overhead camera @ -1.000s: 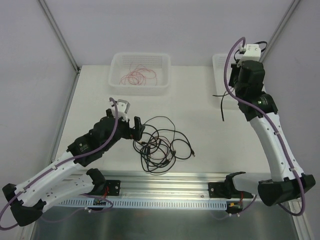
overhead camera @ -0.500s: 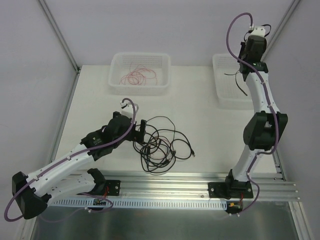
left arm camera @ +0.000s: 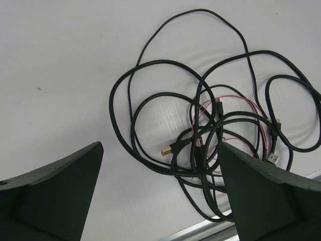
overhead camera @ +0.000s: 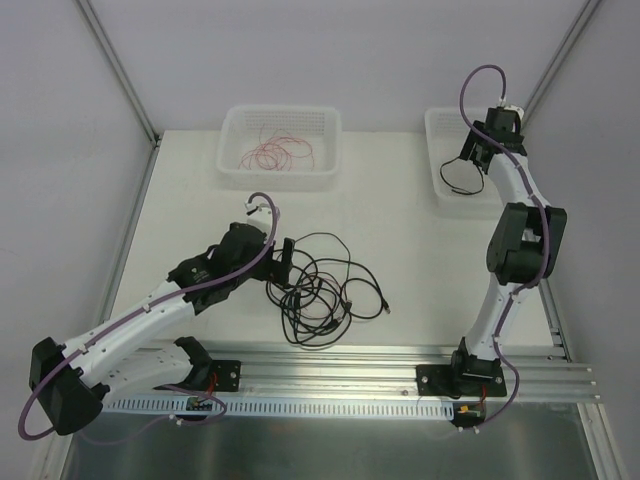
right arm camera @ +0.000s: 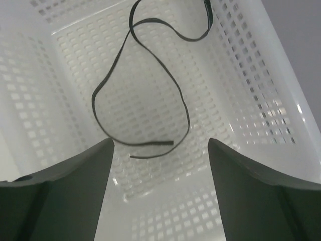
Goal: Untangle the cables
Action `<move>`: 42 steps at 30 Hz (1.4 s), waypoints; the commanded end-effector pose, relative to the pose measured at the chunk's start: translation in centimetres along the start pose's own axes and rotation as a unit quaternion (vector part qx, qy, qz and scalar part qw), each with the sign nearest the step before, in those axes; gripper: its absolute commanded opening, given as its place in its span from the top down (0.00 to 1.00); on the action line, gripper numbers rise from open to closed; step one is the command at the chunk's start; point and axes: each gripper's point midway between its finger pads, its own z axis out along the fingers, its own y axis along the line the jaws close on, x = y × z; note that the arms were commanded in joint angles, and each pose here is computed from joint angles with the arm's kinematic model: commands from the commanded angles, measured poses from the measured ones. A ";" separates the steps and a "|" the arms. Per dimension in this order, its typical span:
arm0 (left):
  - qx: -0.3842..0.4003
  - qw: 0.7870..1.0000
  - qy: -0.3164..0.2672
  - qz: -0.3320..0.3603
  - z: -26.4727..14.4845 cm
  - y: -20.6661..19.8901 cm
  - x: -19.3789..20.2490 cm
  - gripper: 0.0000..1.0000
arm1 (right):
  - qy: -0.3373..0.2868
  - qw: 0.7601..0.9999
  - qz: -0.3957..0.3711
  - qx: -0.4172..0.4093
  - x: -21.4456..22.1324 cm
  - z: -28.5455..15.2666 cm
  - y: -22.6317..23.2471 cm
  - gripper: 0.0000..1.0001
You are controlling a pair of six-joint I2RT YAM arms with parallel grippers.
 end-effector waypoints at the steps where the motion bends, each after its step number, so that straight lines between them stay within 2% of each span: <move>1: 0.034 0.999 -0.005 -0.023 -0.4 -1.2 -1.5 0.01 | -0.072 0.996 0.046 -0.027 -5.3 -8.9 1.2 0.20; 2: 0.040 0.999 -0.001 -0.032 -0.4 -1.4 -1.5 0.01 | -0.062 0.997 0.042 -0.035 -4.6 -10.1 1.6 0.16; 4: 0.056 0.997 0.012 -0.044 -0.3 -1.7 -1.2 0.01 | -0.046 0.997 0.030 -0.061 -2.6 -13.0 2.9 0.15; 5: 0.064 0.996 0.016 -0.055 -0.4 -1.9 -1.4 0.01 | -0.024 0.996 0.023 -0.089 -0.7 -14.6 5.2 0.15; 7: 0.063 0.995 0.025 -0.079 -0.2 -1.1 -1.6 0.01 | -0.005 0.994 0.011 -0.109 2.3 -17.4 6.3 0.15; 9: 0.086 0.990 0.035 -0.105 -0.4 -1.0 -1.9 0.01 | 0.022 0.986 -0.017 -0.162 5.9 -20.3 9.6 0.15; 10: 0.078 0.988 0.038 -0.128 -0.1 0.3 -2.1 0.01 | 0.050 0.983 -0.023 -0.174 8.9 -21.0 10.2 0.16; 11: 0.090 0.984 0.047 -0.144 -0.1 0.3 -1.9 0.01 | 0.055 0.974 -0.038 -0.218 10.5 -23.9 12.4 0.16; 16: 0.061 0.979 0.067 -0.185 0.8 2.7 -0.3 0.01 | 0.094 0.945 -0.081 -0.302 18.7 -30.7 16.7 0.19; 19: 0.065 0.975 0.080 -0.198 0.7 2.5 1.2 0.01 | 0.111 0.918 -0.122 -0.361 24.1 -35.6 19.4 0.22; 22: 0.066 0.975 0.076 -0.198 0.1 2.6 1.9 0.01 | 0.103 0.902 -0.150 -0.392 26.2 -37.9 21.1 0.26; 23: 0.067 0.976 0.074 -0.194 0.0 2.6 2.1 0.01 | 0.103 0.888 -0.173 -0.413 27.6 -39.4 21.8 0.27; 25: 0.064 0.978 0.068 -0.187 -0.6 2.8 2.5 0.01 | 0.090 0.870 -0.218 -0.433 29.0 -40.2 23.0 0.29; 27: 0.059 0.979 0.053 -0.187 -1.2 3.0 2.6 0.01 | 0.074 0.838 -0.276 -0.465 30.4 -41.4 24.1 0.30; 29: 0.052 0.977 0.055 -0.198 -1.3 3.2 3.5 0.01 | 0.076 0.812 -0.304 -0.493 32.0 -41.9 25.3 0.31; 32: 0.045 0.978 0.036 -0.202 -1.7 3.5 3.1 0.01 | 0.081 0.778 -0.339 -0.522 33.8 -42.0 26.8 0.38; 37: 0.021 0.980 0.013 -0.199 -2.2 4.5 2.5 0.01 | 0.076 0.746 -0.376 -0.544 35.4 -42.4 28.4 0.48; 41: 0.017 0.979 0.010 -0.202 -2.3 4.6 2.6 0.01 | 0.074 0.739 -0.392 -0.543 36.7 -41.6 29.3 0.50; 42: 0.012 0.979 0.008 -0.203 -2.2 4.8 2.6 0.01 | 0.082 0.730 -0.393 -0.553 37.2 -41.9 29.5 0.50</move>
